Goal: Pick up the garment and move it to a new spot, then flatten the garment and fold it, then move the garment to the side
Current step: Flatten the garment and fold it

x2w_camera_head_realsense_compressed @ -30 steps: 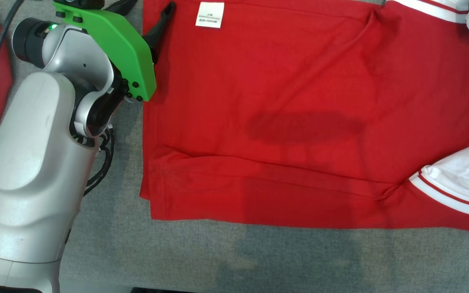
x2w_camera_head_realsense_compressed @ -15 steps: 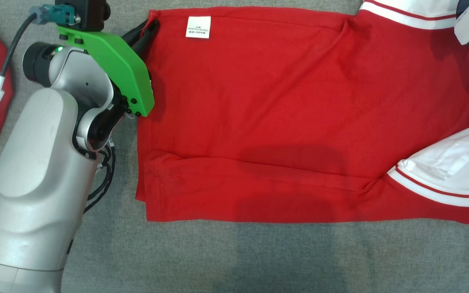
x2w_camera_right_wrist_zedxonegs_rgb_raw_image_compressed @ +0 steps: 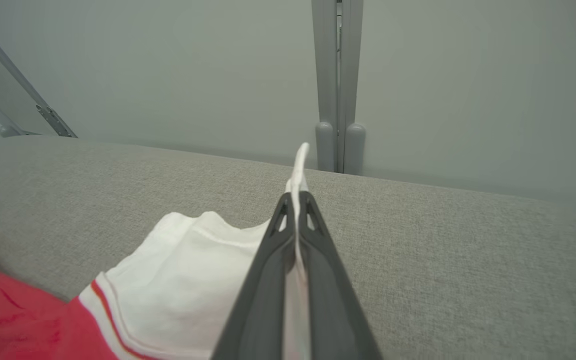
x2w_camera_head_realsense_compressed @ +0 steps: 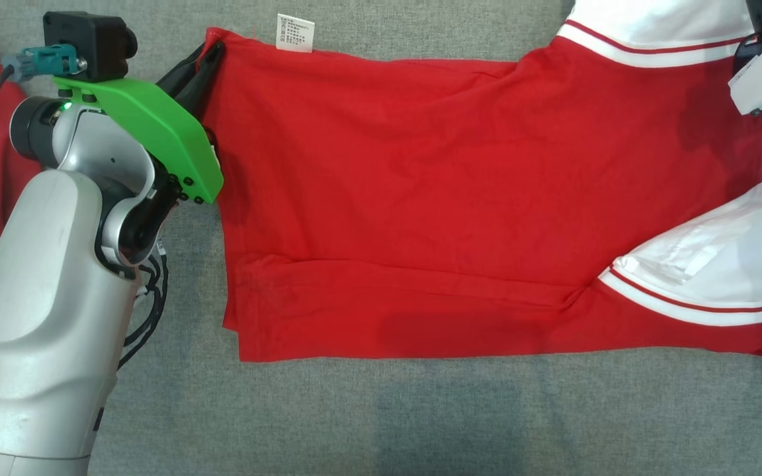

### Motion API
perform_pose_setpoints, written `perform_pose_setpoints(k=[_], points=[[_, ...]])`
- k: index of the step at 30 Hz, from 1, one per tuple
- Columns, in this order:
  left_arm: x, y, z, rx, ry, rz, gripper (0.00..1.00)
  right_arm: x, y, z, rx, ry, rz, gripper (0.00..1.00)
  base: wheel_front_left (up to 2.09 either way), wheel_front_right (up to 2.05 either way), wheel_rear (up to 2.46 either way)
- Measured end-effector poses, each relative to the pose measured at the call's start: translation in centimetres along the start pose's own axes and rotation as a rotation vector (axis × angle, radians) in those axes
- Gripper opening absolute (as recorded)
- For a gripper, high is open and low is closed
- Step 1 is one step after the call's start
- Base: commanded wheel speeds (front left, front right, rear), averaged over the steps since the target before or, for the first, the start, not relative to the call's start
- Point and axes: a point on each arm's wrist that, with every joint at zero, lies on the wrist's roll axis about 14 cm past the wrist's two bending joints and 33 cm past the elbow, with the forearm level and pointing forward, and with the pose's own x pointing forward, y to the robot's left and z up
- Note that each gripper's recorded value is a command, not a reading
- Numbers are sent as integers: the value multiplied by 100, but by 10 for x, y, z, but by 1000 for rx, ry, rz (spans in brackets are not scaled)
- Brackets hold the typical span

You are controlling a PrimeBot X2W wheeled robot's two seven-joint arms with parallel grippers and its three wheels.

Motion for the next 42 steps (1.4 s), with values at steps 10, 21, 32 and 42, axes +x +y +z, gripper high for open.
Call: perform_pose_setpoints(k=[10,21,32,42], points=[[-4,-10,3,4,-9,-17,0,-14,-12,19,-28,-39,-30,0,0,0,0],[-18,-21,-5,1,-31,-32,0,-31,1,19,52,-102,-15,0,0,0,0],[-58,-31,-31,-40,-40,-24,0,-87,13,-2,189,-139,-59,0,0,0,0],[-82,-40,-24,-61,-89,-20,0,-144,22,-14,298,-166,-125,0,0,0,0]])
